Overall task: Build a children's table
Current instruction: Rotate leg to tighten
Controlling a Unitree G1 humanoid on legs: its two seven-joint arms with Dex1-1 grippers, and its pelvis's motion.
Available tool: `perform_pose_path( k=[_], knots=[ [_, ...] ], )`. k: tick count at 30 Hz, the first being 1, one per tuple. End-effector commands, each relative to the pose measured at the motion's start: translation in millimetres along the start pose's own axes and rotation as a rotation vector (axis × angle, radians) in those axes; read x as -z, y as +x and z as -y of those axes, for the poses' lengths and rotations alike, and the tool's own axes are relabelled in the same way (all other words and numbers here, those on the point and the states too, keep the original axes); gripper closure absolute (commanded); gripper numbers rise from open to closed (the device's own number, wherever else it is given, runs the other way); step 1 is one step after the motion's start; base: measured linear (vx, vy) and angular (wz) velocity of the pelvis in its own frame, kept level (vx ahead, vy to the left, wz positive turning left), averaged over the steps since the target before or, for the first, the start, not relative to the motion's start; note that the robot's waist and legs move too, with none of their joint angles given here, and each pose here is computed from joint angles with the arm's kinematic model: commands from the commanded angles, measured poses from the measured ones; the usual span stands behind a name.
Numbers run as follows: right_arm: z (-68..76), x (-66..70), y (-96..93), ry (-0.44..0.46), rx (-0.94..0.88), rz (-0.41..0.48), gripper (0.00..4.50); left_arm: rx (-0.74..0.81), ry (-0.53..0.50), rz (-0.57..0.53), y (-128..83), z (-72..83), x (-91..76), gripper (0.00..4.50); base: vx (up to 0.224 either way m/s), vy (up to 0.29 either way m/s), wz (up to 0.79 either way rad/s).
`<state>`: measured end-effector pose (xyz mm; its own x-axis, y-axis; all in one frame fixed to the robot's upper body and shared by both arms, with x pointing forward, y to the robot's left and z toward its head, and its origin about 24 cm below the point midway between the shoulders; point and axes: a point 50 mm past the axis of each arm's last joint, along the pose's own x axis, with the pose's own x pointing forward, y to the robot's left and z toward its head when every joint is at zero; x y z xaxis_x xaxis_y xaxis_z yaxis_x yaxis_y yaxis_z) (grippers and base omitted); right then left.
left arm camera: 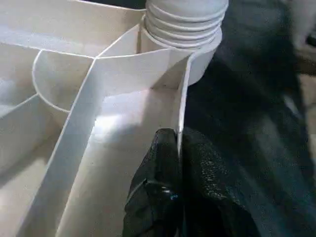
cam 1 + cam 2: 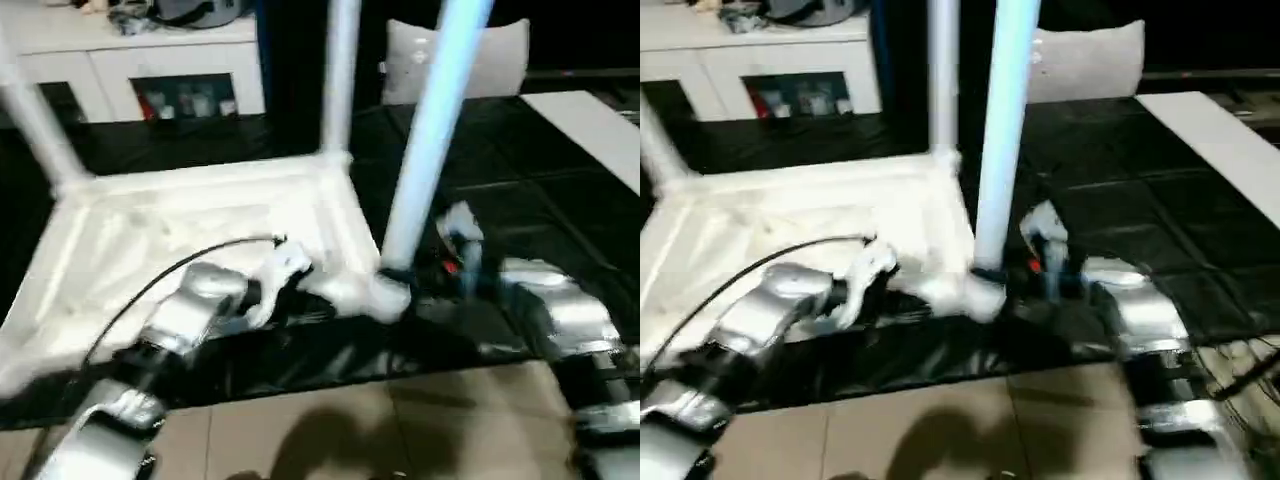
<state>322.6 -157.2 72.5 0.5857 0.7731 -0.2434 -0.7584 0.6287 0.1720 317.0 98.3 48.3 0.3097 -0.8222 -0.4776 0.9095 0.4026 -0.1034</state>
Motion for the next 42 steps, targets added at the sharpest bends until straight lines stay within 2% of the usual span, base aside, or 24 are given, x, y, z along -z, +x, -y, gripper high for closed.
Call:
perform_pose_path(
  k=[1,2,3,5,7,8,11,13,16,18,20,21,23,24,25,26,28,33,34,42],
  knots=[
    [-15.3,-2.2,22.8,0.062,0.026,0.010,2.48,-0.089,-0.051,0.047,11.4,-2.2,-11.9,4.50,0.000,0.000,0.00],
    [-15.0,-1.8,25.9,0.077,0.074,0.013,2.48,-0.113,-0.059,0.053,14.3,-3.1,-15.0,4.50,0.000,0.000,0.00],
    [-13.7,-1.1,36.8,0.112,0.245,0.020,2.48,-0.192,-0.080,0.072,24.5,-5.9,-25.3,4.50,0.000,0.000,0.00],
    [-16.2,-2.6,45.0,0.107,0.338,0.038,2.48,-0.236,-0.075,0.082,31.2,-6.1,-32.1,4.50,0.000,0.000,0.00],
    [-21.0,-4.6,50.7,0.111,0.354,0.066,2.48,-0.250,-0.062,0.086,33.8,-6.0,-35.5,4.50,0.000,0.000,0.00],
    [-23.7,-5.6,53.2,0.116,0.344,0.084,1.92,-0.247,-0.050,0.083,34.5,-5.5,-36.3,4.50,0.000,0.000,0.00],
    [-32.7,-8.3,56.2,0.106,0.277,0.112,1.72,-0.239,0.002,0.054,33.1,-6.0,-34.0,4.50,0.000,0.000,0.00],
    [-32.4,-8.4,52.7,0.097,0.258,0.122,1.42,-0.238,0.017,0.050,31.3,-7.0,-33.0,4.50,0.000,0.000,0.00],
    [-24.7,-6.1,38.5,0.068,0.261,0.131,1.22,-0.219,0.053,0.039,24.9,-10.0,-27.5,4.50,0.000,0.000,0.00],
    [-21.0,-6.9,29.8,0.034,0.224,0.134,0.91,-0.194,0.063,0.030,20.2,-10.7,-23.8,4.50,0.000,0.000,0.00],
    [-13.6,-7.9,13.3,-0.021,0.159,0.130,0.84,-0.145,0.109,0.021,14.3,-10.2,-17.3,4.50,0.000,0.000,0.00],
    [-9.3,-8.5,4.2,-0.044,0.131,0.124,0.66,-0.118,0.130,0.010,11.6,-9.3,-13.9,4.50,0.000,0.000,0.00],
    [-1.5,-9.0,-12.8,-0.089,0.083,0.105,0.57,-0.046,0.177,0.009,7.3,-5.5,-9.6,4.50,0.000,0.000,0.00],
    [-1.1,-9.0,-14.0,-0.093,0.078,0.101,0.50,-0.041,0.177,0.008,6.8,-5.3,-9.3,4.50,0.000,0.000,0.00],
    [2.3,-10.3,-27.5,-0.146,0.003,0.054,0.50,0.028,0.203,-0.007,0.9,-3.2,-5.6,4.50,0.000,0.000,0.00],
    [2.6,-10.5,-28.7,-0.152,-0.007,0.048,0.33,0.035,0.206,-0.010,0.2,-3.0,-5.1,4.50,0.000,0.000,0.00],
    [5.0,-12.1,-40.7,-0.219,-0.108,-0.020,0.33,0.110,0.246,-0.050,-7.1,-2.1,0.6,4.50,0.000,0.000,0.00],
    [4.0,-12.5,-51.6,-0.249,-0.299,-0.086,0.33,0.246,0.307,-0.097,-13.6,1.8,6.6,4.50,0.000,0.000,0.00],
    [4.0,-12.6,-52.2,-0.252,-0.321,-0.094,0.59,0.263,0.316,-0.107,-14.4,2.4,7.6,4.50,0.000,0.000,0.00],
    [-0.9,-6.7,-48.1,-0.236,-0.519,-0.178,1.13,0.409,0.392,-0.174,-23.1,7.9,9.5,4.50,0.000,0.000,0.00]
  ],
)
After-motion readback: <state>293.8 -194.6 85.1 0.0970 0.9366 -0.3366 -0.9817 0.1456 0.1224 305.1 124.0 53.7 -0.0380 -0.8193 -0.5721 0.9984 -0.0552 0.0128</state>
